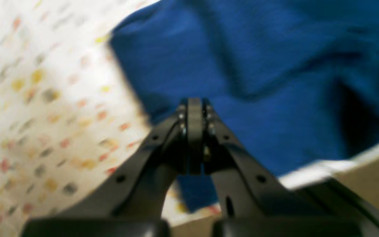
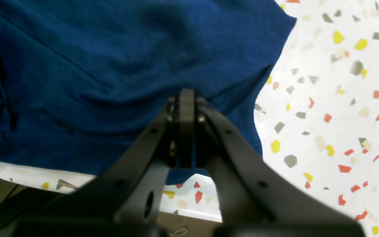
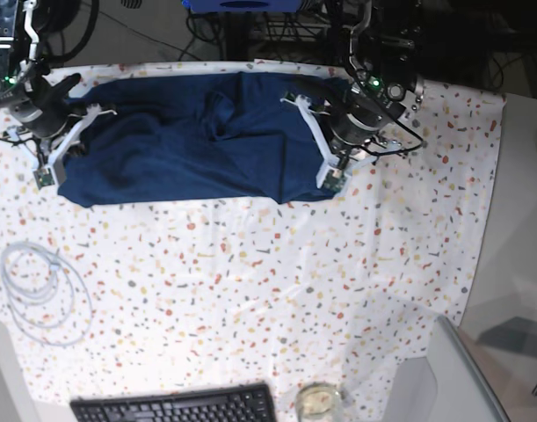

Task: Layout the t-shirt on the table in an organized manner, then fold the t-shirt properly
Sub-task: 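Lay the held end onto the strip middle with the left gripper, then release the fabric and move the left gripper back to the folded edge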

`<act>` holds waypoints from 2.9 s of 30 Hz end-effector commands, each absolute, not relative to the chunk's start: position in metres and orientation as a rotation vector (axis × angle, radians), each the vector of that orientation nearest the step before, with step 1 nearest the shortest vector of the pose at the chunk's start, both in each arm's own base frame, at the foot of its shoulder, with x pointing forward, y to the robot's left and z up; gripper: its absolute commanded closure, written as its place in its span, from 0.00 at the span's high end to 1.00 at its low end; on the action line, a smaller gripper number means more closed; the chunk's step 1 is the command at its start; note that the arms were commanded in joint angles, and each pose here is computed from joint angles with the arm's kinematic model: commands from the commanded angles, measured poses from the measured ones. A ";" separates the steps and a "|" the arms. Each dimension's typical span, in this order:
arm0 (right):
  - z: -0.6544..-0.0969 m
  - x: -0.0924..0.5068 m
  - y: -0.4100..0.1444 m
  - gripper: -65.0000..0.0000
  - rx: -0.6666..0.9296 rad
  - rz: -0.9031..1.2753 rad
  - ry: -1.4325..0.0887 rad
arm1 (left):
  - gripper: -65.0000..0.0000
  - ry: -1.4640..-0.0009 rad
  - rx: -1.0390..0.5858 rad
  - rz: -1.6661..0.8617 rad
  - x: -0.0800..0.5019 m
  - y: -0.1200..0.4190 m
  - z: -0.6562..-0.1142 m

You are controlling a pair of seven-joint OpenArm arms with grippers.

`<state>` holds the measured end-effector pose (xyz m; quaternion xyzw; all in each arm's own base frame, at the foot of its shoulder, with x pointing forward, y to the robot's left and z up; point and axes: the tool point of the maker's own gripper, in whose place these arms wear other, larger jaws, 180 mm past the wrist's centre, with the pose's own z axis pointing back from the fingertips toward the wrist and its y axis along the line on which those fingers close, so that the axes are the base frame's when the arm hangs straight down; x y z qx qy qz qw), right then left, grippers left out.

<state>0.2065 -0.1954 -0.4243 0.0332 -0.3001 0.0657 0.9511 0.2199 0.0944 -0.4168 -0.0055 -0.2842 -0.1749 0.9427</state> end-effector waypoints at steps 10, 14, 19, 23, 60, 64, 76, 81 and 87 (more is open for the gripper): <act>-0.412 0.223 -0.198 0.00 0.058 0.144 -0.624 | 0.00 -0.549 -0.084 -0.339 0.237 0.070 -0.439; -0.412 0.223 -0.198 0.00 0.058 0.144 -0.626 | 0.00 -0.538 -0.109 -0.329 0.241 0.059 -0.444; -0.411 0.226 -0.198 0.00 0.058 0.144 -0.632 | 0.00 -0.545 -0.147 -0.404 0.246 0.031 -0.443; -0.410 0.228 -0.198 0.00 0.057 0.143 -0.632 | 0.00 -0.531 -0.183 -0.436 0.254 0.008 -0.448; -0.408 0.234 -0.200 0.00 0.051 0.145 -0.645 | 0.00 -0.498 -0.166 -0.179 0.252 0.034 -0.444; -0.408 0.234 -0.200 0.00 0.051 0.145 -0.645 | 0.00 -0.483 -0.224 -0.156 0.255 0.014 -0.454; -0.408 0.233 -0.200 0.00 0.051 0.145 -0.642 | 0.00 -0.548 -0.315 -0.245 0.309 -0.049 -0.445; -0.408 0.233 -0.200 0.00 0.051 0.145 -0.642 | 0.00 -0.555 -0.477 -0.149 0.331 -0.070 -0.434; -0.408 0.233 -0.200 0.00 0.050 0.147 -0.642 | 0.00 -0.629 -0.560 -0.125 0.311 -0.068 -0.402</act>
